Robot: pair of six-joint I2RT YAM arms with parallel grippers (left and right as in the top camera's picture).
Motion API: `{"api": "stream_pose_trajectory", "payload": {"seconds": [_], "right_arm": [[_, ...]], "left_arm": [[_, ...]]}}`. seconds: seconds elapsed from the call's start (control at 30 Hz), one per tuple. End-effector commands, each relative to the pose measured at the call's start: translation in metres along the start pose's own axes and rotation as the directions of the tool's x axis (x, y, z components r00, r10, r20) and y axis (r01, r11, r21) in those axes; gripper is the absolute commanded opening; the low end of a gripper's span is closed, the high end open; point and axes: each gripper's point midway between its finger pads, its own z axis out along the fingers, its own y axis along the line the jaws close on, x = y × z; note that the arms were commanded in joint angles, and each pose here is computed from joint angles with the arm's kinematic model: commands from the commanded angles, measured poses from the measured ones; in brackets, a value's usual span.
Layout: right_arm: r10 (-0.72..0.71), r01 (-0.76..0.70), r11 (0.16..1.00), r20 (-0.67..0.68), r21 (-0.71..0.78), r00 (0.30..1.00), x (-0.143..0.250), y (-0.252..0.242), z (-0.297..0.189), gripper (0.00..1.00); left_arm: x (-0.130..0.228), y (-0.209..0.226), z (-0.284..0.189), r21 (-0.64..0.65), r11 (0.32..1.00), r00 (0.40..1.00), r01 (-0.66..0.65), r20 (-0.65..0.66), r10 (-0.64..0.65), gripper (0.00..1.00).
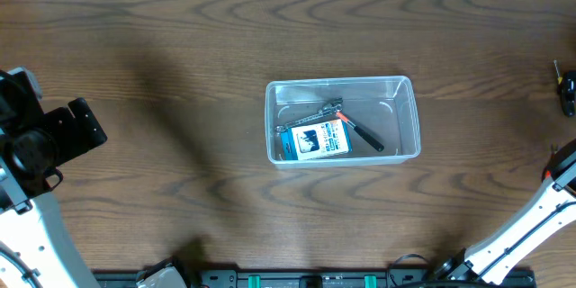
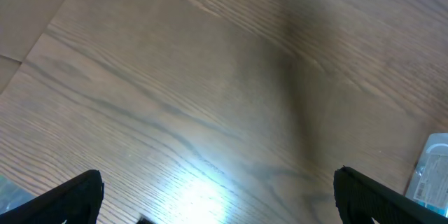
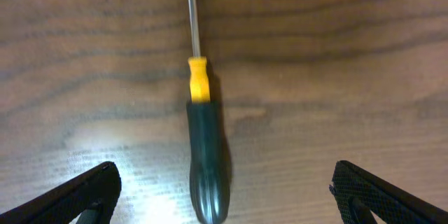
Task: Pack container
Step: 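Position the right gripper above the yellow-and-black screwdriver handle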
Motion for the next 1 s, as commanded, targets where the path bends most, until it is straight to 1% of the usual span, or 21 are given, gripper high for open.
{"api": "stream_pose_trajectory", "payload": {"seconds": [0.0, 0.17, 0.6, 0.73, 0.97], "right_arm": [[-0.019, 0.021, 0.998, 0.038, -0.054, 0.999, -0.012, 0.014, 0.013, 0.99], [-0.026, 0.029, 0.997, 0.046, -0.077, 0.999, -0.015, 0.022, 0.019, 0.99], [-0.032, 0.037, 0.997, 0.072, -0.071, 0.997, -0.021, 0.021, 0.027, 0.99], [-0.003, 0.012, 0.994, 0.081, -0.108, 0.997, -0.021, 0.027, 0.032, 0.99], [0.003, 0.004, 0.993, 0.067, -0.117, 0.998, -0.018, 0.029, 0.04, 0.99]], "left_arm": [[-0.003, 0.0, -0.002, 0.004, 1.0, 1.0, 0.016, 0.009, -0.016, 0.98], [-0.003, 0.0, -0.002, 0.004, 1.0, 1.0, 0.016, 0.009, -0.016, 0.98], [-0.003, 0.0, -0.002, 0.004, 1.0, 1.0, 0.016, 0.009, -0.016, 0.98], [-0.003, 0.0, -0.002, 0.004, 1.0, 1.0, 0.016, 0.009, -0.016, 0.98], [-0.003, 0.0, -0.002, 0.004, 1.0, 1.0, 0.016, 0.009, -0.016, 0.98]]}}
